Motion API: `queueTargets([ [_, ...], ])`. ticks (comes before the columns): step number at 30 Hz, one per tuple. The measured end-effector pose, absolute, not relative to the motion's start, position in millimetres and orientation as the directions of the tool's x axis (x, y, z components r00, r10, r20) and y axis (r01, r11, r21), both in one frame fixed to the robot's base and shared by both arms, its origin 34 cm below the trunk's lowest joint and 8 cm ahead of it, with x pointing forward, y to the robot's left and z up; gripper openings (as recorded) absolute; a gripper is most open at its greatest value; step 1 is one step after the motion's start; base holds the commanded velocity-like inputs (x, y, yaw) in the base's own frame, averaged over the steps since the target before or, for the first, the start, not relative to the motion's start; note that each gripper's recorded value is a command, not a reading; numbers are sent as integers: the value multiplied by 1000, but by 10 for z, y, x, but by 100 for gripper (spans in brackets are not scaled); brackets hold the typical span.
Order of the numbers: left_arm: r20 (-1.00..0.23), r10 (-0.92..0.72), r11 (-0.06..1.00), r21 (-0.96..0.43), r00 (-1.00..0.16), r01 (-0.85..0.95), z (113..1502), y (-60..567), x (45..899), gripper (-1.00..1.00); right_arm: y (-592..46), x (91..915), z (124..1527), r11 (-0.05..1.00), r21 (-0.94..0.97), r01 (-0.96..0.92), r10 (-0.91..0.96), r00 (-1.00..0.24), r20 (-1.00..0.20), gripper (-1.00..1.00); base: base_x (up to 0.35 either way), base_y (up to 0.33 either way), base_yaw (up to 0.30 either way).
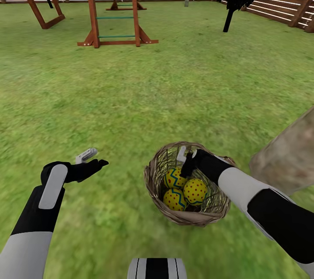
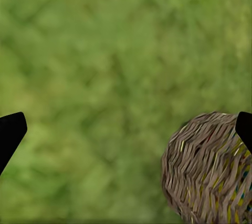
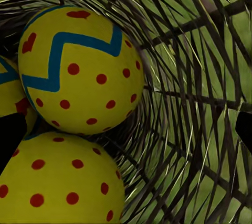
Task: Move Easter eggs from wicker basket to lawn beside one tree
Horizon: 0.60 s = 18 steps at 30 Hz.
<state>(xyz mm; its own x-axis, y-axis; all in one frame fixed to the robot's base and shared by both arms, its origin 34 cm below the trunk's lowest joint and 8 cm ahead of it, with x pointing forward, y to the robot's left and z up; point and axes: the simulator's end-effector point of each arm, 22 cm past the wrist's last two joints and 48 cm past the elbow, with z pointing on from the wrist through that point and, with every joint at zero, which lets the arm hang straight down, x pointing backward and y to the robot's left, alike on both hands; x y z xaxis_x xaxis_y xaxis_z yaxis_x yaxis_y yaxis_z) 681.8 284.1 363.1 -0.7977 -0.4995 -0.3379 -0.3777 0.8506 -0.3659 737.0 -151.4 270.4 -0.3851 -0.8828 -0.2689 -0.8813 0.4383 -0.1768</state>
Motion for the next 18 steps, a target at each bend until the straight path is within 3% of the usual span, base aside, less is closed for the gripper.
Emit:
queueTargets([
  [9, -337, -500, 850, -366, -798, -378, 3630, 2838, 6817, 100, -1647, 7725, 2806, 457, -351, -817, -883, -370, -290, 100, 0, 0, 0],
  [12, -334, -500, 850, -365, -799, -379, 3604, 2838, 6811, 100, -1536, 7773, 2823, 484, -338, -807, -859, -366, -358, 100, 0, 0, 0],
  [18, -334, -500, 850, -365, -799, -379, 3604, 2838, 6812, 100, -1339, 7735, 2834, 476, -322, -818, -856, -348, -382, 100, 0, 0, 0],
])
